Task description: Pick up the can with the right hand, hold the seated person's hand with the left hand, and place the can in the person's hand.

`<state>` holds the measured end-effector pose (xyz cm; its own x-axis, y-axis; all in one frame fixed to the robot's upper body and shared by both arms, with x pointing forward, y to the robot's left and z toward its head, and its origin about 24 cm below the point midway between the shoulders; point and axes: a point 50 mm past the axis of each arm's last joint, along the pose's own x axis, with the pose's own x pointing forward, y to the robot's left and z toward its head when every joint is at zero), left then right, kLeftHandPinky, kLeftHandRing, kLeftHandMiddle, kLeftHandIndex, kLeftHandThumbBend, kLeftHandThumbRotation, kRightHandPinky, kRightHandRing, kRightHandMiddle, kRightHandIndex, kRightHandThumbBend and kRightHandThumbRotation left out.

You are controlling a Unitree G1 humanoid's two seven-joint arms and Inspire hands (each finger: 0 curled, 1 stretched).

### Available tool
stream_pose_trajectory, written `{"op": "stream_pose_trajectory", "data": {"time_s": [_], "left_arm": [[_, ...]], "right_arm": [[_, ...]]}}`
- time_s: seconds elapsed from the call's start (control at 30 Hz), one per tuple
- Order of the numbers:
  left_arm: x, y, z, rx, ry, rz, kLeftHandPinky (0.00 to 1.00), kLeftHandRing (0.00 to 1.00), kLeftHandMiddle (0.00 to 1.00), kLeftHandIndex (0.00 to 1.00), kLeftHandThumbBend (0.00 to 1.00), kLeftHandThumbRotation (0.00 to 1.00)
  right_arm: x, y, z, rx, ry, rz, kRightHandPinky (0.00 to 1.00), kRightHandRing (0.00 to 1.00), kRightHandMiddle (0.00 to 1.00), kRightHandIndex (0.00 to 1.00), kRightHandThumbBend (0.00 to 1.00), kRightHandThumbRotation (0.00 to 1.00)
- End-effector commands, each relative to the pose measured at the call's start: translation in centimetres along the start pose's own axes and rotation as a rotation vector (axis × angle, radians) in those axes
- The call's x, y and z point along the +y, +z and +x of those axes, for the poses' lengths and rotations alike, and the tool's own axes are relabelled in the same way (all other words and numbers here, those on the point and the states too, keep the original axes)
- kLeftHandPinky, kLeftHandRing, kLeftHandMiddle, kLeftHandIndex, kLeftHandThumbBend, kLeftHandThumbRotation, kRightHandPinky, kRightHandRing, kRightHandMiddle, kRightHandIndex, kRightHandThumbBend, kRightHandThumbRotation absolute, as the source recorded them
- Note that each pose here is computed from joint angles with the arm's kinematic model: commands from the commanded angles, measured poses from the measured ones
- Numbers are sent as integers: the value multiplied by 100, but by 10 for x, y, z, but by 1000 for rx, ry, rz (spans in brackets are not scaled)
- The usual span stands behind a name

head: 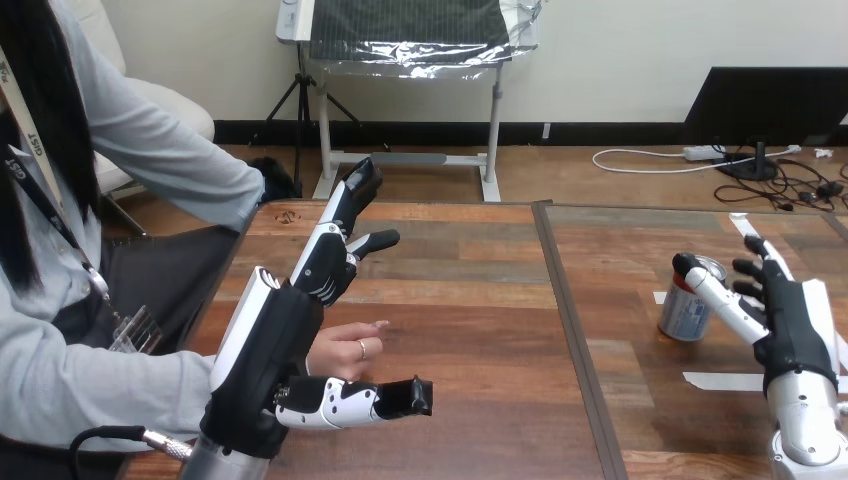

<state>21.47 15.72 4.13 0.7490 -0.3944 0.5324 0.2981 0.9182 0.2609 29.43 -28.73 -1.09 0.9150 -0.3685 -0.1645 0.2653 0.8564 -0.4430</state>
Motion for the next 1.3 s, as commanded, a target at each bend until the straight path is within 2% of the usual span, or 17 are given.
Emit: {"op": "stream_pose_trajectory", "data": {"time_s": [0.0, 0.07, 0.17, 0.3, 0.57, 0.77, 0.83, 0.97, 1.1, 1.27], "left_arm": [[7, 11, 12, -79, 7, 27, 86, 100, 100, 100, 100, 51], [7, 11, 12, -79, 8, 24, 87, 100, 100, 100, 100, 51], [7, 11, 12, -79, 9, 17, 87, 100, 100, 100, 100, 51], [7, 12, 12, -80, 10, 20, 87, 100, 100, 100, 100, 51], [7, 13, 12, -93, 7, 29, 88, 100, 100, 100, 100, 52], [8, 14, 12, -99, -3, 25, 88, 100, 100, 100, 100, 52], [8, 14, 12, -99, -4, 24, 88, 100, 100, 100, 100, 50], [8, 15, 12, -98, -6, 30, 89, 100, 100, 100, 100, 50], [8, 15, 12, -103, -8, 36, 89, 100, 100, 100, 100, 51], [8, 16, 12, -105, -12, 37, 89, 100, 100, 100, 100, 52]], "right_arm": [[0, 35, 18, -76, -8, 25, 48, 59, 86, 95, 100, 65], [1, 34, 17, -68, -2, 18, 49, 61, 86, 95, 100, 65], [1, 32, 17, -58, 5, 18, 56, 68, 87, 95, 100, 65], [2, 30, 17, -42, 12, 18, 71, 80, 88, 95, 100, 63], [5, 26, 16, -16, 23, 13, 80, 85, 88, 94, 100, 62], [6, 24, 15, -4, 31, 2, 74, 80, 87, 94, 100, 62], [7, 24, 15, -2, 34, 2, 67, 74, 87, 94, 100, 62], [7, 22, 14, 3, 45, 1, 59, 68, 87, 94, 100, 62], [8, 22, 14, 7, 48, -4, 59, 69, 87, 94, 100, 63], [10, 21, 13, 11, 56, -19, 67, 75, 87, 94, 100, 63]]}}
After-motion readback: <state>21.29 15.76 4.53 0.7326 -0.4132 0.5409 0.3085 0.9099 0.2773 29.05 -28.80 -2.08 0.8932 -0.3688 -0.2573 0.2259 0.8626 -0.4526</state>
